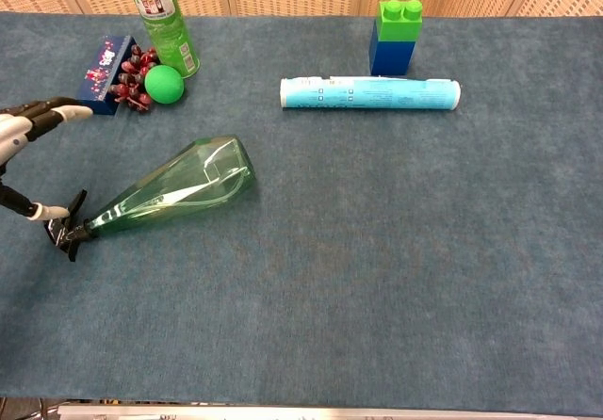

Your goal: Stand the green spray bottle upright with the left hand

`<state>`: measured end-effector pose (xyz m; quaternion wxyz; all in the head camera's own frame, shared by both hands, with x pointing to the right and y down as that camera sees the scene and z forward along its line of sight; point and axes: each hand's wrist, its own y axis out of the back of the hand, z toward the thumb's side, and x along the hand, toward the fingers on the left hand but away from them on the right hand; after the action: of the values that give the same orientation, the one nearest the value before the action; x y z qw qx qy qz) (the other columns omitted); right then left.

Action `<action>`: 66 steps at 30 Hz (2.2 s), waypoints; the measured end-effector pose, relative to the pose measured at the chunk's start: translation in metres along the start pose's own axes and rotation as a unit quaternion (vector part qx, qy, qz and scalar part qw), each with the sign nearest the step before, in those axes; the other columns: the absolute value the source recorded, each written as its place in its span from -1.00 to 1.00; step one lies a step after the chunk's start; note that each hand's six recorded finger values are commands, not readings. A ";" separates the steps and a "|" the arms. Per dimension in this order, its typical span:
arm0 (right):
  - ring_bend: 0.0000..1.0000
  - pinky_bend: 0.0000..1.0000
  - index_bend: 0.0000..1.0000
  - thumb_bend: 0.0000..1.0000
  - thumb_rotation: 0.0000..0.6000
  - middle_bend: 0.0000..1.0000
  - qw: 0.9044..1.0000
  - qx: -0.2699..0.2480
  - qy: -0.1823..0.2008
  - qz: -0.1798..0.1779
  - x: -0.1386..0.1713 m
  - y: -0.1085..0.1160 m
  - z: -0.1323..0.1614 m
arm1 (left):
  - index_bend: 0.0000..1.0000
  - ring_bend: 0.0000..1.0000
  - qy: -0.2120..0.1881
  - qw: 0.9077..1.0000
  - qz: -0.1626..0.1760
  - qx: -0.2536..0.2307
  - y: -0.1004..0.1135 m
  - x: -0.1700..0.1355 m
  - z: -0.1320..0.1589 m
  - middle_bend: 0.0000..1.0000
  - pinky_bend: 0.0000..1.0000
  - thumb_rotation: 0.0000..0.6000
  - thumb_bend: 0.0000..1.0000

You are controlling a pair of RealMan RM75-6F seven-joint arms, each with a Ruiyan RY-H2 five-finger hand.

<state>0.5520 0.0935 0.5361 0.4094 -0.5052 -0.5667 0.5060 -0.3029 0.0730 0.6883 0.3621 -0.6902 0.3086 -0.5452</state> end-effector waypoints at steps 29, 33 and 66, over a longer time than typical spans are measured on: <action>-0.49 -0.28 -0.03 -0.81 1.00 -0.32 0.999 -0.024 0.000 -0.034 0.012 0.020 -0.009 | -1.00 -1.00 -0.015 0.999 -0.034 0.001 -0.034 0.034 0.036 -1.00 -0.83 1.00 -0.95; -0.49 -0.28 -0.03 -0.81 1.00 -0.32 0.999 -0.023 0.000 -0.034 0.011 0.020 -0.009 | -1.00 -1.00 -0.007 0.999 -0.032 0.005 -0.035 0.037 0.031 -1.00 -0.83 1.00 -0.95; -0.49 -0.28 -0.03 -0.81 1.00 -0.32 0.999 -0.021 0.001 -0.029 0.009 0.018 -0.008 | -1.00 -1.00 0.016 1.000 0.010 0.024 -0.016 0.090 0.009 -1.00 -0.83 1.00 -0.95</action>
<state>0.5609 0.1037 0.5195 0.4136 -0.4974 -0.5910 0.4819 -0.2741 0.0098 0.7478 0.3786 -0.6698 0.3081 -0.5596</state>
